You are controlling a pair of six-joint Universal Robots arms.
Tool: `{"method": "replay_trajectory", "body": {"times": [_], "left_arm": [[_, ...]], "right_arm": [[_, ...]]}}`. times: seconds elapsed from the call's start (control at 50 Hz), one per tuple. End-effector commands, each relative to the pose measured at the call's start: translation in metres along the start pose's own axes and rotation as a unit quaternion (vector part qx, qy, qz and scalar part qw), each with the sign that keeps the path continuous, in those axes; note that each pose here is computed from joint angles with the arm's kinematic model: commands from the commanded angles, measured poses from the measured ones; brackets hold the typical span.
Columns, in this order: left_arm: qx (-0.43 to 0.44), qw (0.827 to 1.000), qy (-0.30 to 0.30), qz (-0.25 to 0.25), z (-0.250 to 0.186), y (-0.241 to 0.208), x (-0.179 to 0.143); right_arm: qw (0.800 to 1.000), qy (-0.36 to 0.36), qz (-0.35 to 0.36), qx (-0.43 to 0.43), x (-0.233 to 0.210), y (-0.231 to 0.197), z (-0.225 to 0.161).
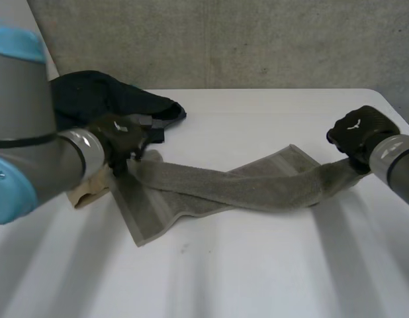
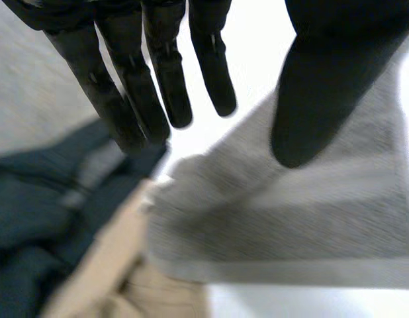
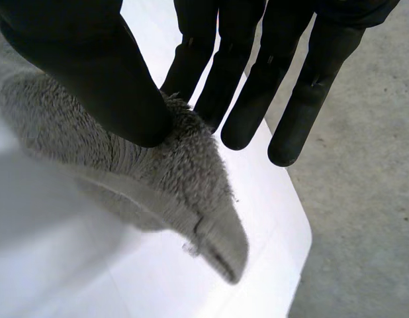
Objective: Fold the laundry.
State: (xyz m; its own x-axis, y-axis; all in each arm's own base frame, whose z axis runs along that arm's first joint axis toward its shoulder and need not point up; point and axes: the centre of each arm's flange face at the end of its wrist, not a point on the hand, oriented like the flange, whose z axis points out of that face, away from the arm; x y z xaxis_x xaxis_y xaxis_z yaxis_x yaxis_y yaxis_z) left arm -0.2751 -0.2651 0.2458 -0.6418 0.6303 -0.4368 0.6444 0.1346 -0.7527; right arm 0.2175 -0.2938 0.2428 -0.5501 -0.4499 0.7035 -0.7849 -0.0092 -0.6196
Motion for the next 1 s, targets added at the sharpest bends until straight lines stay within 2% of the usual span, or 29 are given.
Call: {"method": "replay_trajectory", "body": {"times": [0.02,0.16,0.52,0.84,0.92,1.0], "left_arm": [[-0.042,0.996,0.054,-0.064,0.005,0.028,0.035],[-0.001,0.993,0.065,-0.096,0.002,0.033,0.058],[0.012,0.996,0.059,-0.062,0.051,0.054,0.106],[0.036,0.999,-0.024,-0.009,0.083,0.050,0.103],[0.044,0.997,-0.065,0.005,0.063,0.032,0.086],[0.052,0.995,-0.081,0.018,0.033,0.014,0.070]], "right_arm": [[0.998,0.040,0.043,0.014,-0.002,0.010,0.034],[0.997,0.058,0.054,0.006,0.001,0.020,0.052],[0.997,0.051,0.057,-0.001,-0.005,0.026,0.056],[0.998,0.040,0.054,0.000,-0.018,0.027,0.051],[0.998,0.034,0.049,-0.005,-0.019,0.027,0.045],[1.000,0.015,0.020,-0.018,-0.019,0.025,0.027]]}}
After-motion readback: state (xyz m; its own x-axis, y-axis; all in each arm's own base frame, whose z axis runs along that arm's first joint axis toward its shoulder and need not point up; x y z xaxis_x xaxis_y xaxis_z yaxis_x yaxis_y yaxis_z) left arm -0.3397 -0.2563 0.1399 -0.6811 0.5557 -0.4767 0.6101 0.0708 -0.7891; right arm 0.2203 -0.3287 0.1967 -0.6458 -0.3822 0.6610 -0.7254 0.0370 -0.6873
